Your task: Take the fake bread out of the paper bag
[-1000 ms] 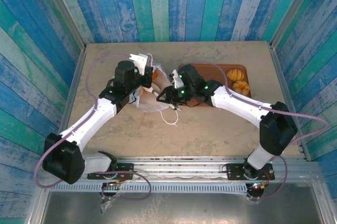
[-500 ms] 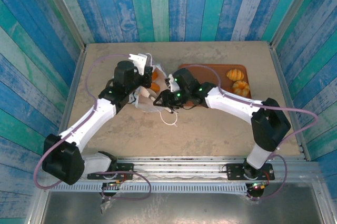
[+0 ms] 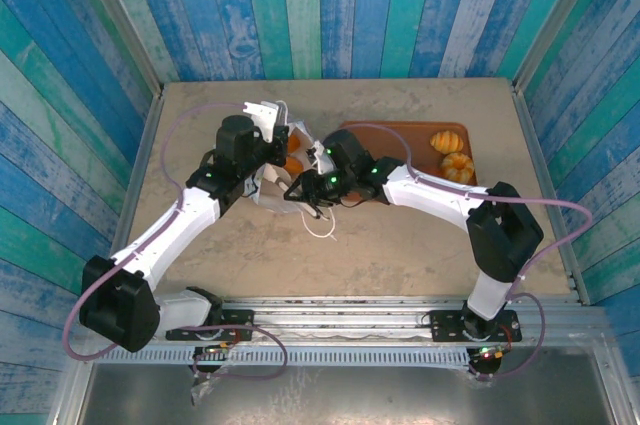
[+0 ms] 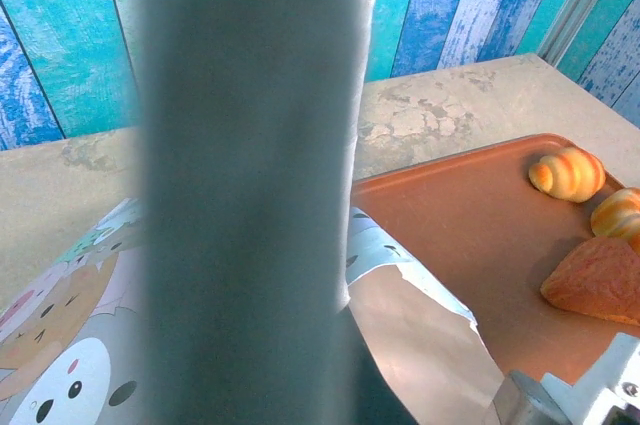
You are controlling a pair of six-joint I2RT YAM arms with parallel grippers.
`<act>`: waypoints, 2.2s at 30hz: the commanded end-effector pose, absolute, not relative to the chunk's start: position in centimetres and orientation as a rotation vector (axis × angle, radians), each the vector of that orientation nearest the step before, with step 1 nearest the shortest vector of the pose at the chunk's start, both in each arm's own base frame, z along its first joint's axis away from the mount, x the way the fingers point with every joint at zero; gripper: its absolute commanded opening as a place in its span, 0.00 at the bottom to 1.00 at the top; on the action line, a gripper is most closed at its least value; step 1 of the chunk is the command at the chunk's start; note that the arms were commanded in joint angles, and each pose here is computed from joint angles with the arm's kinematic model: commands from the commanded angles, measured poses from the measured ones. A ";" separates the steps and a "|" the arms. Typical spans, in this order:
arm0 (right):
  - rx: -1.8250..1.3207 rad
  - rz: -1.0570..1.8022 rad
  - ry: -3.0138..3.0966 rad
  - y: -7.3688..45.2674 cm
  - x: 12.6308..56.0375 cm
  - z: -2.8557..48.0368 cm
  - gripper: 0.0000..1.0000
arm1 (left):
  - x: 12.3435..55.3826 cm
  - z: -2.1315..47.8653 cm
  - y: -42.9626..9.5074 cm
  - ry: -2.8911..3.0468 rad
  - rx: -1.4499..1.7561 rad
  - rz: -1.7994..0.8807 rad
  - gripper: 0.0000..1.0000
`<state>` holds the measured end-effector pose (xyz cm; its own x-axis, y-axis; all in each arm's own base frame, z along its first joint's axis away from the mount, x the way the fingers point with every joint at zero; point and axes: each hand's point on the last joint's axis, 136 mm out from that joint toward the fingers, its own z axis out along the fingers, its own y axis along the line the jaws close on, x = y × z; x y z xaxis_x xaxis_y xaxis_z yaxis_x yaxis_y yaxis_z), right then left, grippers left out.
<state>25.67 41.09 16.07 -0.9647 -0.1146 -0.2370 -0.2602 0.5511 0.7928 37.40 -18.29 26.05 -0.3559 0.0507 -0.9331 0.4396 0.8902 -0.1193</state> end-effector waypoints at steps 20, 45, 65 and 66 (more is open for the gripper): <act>-0.359 1.329 2.636 41.7 26.1 16.4 0.43 | 36.8 29.3 -18.0 1.818 0.344 -0.435 0.00; -0.574 0.976 2.613 34.1 23.1 20.6 0.27 | 39.4 28.3 -15.2 1.864 0.086 -0.319 0.00; -0.583 0.900 2.473 25.4 20.7 27.7 0.26 | 42.0 28.3 -15.8 1.872 0.106 -0.262 0.00; -0.573 0.901 2.458 24.8 20.8 28.2 0.26 | 42.0 28.4 -15.8 1.871 0.106 -0.260 0.00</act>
<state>20.96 26.20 26.20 -0.8433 -0.2348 -0.4835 -0.4882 0.7110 0.5061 40.91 -15.65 27.05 -0.3511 -0.0536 -0.9348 0.2115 0.9680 -0.1350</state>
